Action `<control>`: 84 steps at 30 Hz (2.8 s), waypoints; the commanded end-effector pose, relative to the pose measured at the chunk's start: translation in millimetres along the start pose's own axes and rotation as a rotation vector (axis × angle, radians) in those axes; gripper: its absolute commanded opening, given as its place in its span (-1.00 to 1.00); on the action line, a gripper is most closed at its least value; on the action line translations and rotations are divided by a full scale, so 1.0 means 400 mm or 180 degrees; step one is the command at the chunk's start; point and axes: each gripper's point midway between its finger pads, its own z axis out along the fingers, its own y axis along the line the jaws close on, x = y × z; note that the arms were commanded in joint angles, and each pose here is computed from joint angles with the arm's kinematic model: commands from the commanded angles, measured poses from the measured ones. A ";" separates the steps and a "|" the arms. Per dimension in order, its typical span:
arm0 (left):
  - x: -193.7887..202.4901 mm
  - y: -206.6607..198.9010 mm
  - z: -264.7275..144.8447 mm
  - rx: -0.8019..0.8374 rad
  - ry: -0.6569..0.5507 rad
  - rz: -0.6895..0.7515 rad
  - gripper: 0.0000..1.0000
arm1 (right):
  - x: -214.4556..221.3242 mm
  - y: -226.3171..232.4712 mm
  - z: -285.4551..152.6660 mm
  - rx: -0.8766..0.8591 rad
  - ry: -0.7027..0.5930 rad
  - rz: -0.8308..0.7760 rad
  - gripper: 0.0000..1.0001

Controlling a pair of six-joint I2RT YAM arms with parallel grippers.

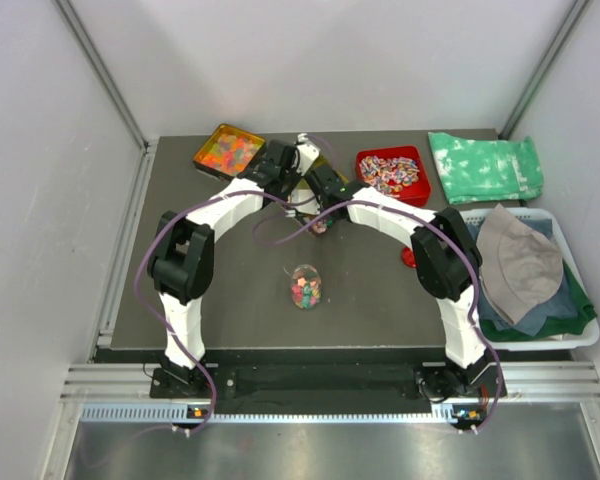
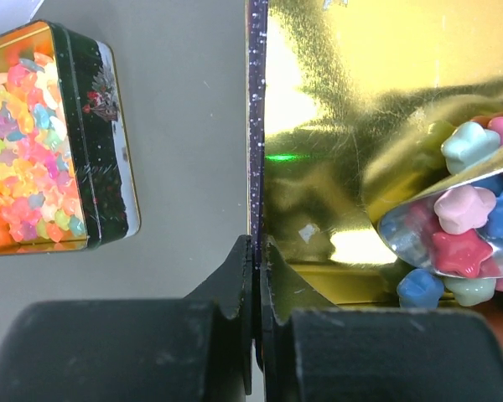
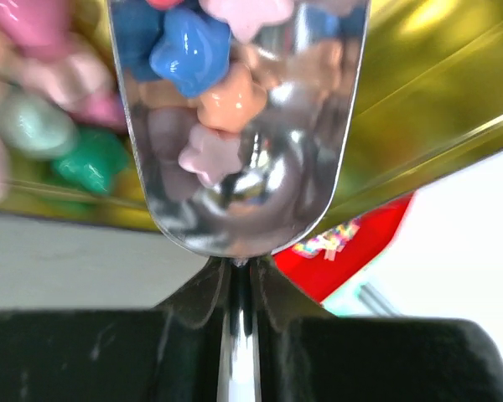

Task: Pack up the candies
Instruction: Scoop the fake candies from the storage box.

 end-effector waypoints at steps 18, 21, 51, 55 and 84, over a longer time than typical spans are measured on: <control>-0.069 -0.144 -0.053 0.0773 -0.0298 0.0043 -1.00 | -0.042 -0.156 -0.094 0.0622 -0.0533 0.0166 -1.00; -0.062 -0.148 -0.048 0.0791 -0.0279 0.0012 -1.00 | -0.032 -0.160 -0.117 0.0593 -0.0567 0.0166 -1.00; -0.037 -0.139 0.003 0.0738 -0.0148 -0.0140 -1.00 | 0.054 -0.034 -0.199 -0.0139 -0.0678 0.0242 -1.00; -0.042 -0.142 0.005 0.0789 -0.0179 -0.0181 -1.00 | 0.067 -0.014 -0.218 -0.0241 -0.0661 0.0226 -1.00; -0.034 -0.061 0.064 0.0652 -0.0106 -0.0372 -1.00 | 0.118 0.058 -0.274 -0.0517 -0.0534 0.0193 -1.00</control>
